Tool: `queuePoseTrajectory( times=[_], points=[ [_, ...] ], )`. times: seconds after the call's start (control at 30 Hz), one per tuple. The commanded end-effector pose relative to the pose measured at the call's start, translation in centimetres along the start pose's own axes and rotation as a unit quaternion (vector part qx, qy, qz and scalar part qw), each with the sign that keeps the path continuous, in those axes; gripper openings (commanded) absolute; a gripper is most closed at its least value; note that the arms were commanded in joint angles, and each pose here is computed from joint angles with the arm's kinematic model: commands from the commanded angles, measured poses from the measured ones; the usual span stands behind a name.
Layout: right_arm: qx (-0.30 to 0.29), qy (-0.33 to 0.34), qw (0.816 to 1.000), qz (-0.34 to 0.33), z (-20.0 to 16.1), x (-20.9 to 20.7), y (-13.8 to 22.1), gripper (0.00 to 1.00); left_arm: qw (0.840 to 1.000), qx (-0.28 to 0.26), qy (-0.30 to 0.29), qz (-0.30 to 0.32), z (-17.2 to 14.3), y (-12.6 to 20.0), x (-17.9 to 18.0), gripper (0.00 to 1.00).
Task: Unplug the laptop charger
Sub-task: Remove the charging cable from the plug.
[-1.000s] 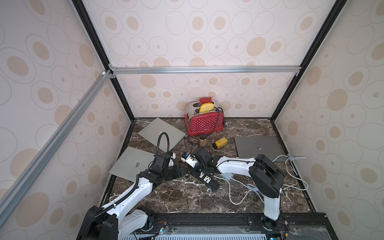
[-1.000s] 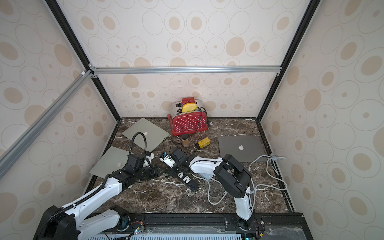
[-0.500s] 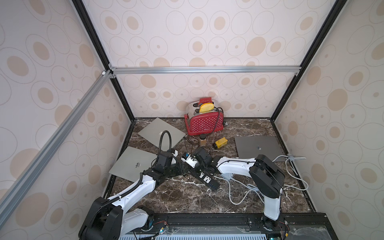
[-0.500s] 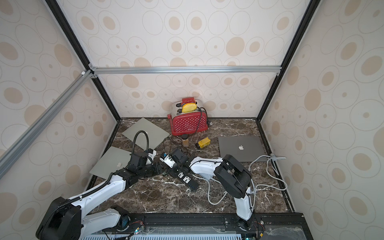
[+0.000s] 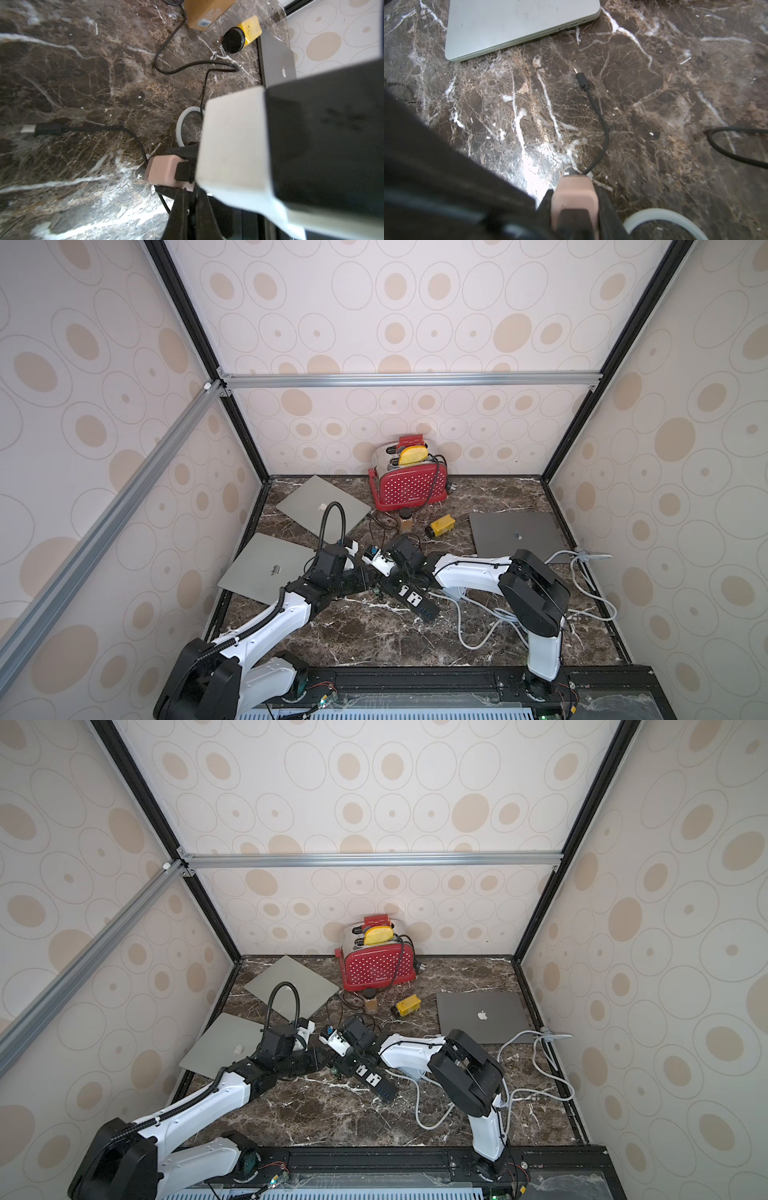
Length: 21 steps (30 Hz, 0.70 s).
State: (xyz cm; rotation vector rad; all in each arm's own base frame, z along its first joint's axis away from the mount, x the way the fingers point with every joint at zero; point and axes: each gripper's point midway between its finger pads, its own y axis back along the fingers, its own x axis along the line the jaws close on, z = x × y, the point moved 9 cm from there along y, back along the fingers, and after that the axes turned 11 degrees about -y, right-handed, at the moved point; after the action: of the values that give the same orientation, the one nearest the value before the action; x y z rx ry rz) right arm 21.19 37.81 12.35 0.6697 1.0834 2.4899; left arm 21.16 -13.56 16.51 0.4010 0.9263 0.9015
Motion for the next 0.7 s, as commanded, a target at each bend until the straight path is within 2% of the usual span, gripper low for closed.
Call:
queuePoseTrajectory(
  times=[0.0,0.13,0.43,0.53,0.67],
  points=[
    [0.053,-0.023,0.998,-0.010,-2.3,-0.9,-0.6,0.03,0.999,-0.013,-0.028,0.011,0.6,1.6,-0.7,0.00],
    [0.065,-0.025,0.997,-0.028,-2.8,-1.7,-0.8,0.02,0.998,-0.040,-0.049,-0.002,1.4,3.3,-1.7,0.00],
    [0.088,-0.030,0.995,-0.033,-3.3,-2.0,-1.8,0.02,0.995,-0.059,-0.075,-0.026,2.4,5.0,-3.0,0.00],
    [0.087,-0.027,0.995,-0.035,-3.5,-2.1,-1.8,0.09,0.994,-0.067,-0.080,-0.030,2.7,5.4,-3.4,0.00],
    [0.064,-0.018,0.998,-0.023,-3.1,-1.7,-1.2,0.24,0.994,-0.058,-0.087,-0.030,3.0,5.6,-3.7,0.00]
  ],
)
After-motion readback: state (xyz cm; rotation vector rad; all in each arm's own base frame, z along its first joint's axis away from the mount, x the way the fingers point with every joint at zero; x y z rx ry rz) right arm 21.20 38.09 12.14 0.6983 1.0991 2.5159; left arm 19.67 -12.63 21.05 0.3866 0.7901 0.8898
